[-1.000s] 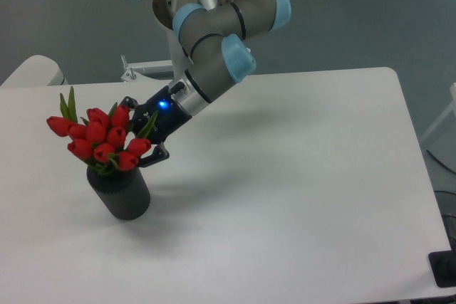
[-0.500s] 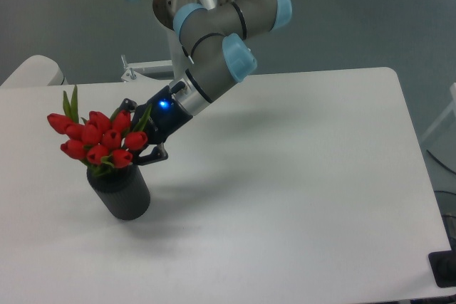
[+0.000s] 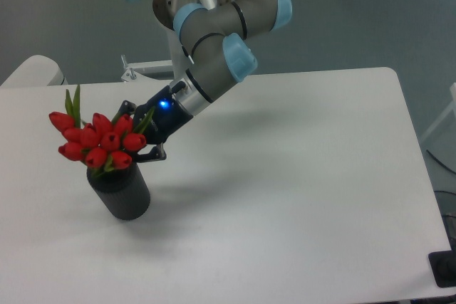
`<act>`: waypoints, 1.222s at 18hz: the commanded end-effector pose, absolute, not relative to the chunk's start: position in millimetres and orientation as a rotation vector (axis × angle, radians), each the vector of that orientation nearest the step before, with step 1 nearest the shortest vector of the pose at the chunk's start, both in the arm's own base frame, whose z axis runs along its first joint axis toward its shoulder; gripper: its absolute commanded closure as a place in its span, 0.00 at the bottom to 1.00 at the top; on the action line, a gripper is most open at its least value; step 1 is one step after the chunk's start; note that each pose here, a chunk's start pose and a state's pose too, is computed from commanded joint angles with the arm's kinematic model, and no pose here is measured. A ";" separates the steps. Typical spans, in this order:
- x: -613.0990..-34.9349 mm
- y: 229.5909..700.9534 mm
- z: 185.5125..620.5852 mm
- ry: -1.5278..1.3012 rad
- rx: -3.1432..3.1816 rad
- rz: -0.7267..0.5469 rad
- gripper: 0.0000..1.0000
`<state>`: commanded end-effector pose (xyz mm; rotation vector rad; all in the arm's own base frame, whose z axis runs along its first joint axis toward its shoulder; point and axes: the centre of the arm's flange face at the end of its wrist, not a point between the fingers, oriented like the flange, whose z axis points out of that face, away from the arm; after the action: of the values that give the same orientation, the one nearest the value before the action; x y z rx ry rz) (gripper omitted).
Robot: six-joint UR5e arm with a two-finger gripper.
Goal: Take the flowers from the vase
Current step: 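Close the gripper on the tulip stems, then lift the gripped tulips straight up out of the black vase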
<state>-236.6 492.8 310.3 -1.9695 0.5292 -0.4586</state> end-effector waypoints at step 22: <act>-252.2 482.1 398.3 0.339 -1.965 -0.444 0.77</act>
<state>-252.2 482.1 398.3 -1.9652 0.3388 -0.4438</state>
